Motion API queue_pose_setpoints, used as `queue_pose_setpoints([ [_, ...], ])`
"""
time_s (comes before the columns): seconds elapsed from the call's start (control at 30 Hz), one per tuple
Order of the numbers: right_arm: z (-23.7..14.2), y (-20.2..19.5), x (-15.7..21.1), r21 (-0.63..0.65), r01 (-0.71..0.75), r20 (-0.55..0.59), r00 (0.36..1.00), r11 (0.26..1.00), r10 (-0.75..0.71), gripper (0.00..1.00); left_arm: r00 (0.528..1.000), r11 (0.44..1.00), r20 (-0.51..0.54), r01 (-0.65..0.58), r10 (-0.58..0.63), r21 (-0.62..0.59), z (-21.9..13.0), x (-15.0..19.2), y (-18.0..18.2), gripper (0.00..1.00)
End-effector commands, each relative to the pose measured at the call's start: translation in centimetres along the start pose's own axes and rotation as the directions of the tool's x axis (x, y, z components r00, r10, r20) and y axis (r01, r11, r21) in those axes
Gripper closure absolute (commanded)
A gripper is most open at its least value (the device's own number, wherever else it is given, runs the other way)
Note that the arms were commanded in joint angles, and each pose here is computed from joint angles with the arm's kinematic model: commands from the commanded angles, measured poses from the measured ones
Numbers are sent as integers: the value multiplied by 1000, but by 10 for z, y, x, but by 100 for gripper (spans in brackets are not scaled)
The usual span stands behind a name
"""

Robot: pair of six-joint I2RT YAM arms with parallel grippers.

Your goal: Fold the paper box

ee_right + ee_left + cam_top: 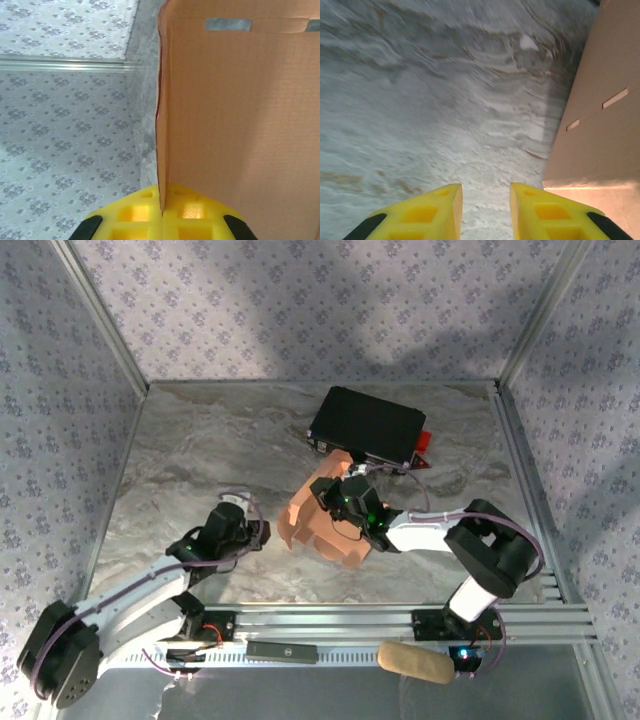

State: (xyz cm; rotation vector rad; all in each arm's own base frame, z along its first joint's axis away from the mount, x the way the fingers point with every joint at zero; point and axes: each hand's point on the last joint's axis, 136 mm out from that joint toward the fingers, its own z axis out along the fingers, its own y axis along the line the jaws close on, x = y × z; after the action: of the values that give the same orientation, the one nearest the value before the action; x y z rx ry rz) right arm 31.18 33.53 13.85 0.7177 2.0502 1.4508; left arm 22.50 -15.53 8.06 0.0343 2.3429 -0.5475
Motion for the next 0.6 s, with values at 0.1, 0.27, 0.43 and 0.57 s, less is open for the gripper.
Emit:
queue_pose_setpoints([
  [0.1,17,44,9,-184,-27,-2,1000,983,27,100,988,981,144,73,-47,-178,-36,-29,42,63],
  [0.27,8,40,1,-238,-48,126,989,970,79,100,988,984,123,109,-92,-142,-37,-33,45,62],
  [0.43,4,32,-12,-290,-60,211,969,955,125,100,993,992,97,80,-71,-95,-25,-37,40,62],
  [0.57,0,11,-10,-257,-92,271,949,962,163,100,988,997,136,66,-70,29,-14,-55,29,66],
])
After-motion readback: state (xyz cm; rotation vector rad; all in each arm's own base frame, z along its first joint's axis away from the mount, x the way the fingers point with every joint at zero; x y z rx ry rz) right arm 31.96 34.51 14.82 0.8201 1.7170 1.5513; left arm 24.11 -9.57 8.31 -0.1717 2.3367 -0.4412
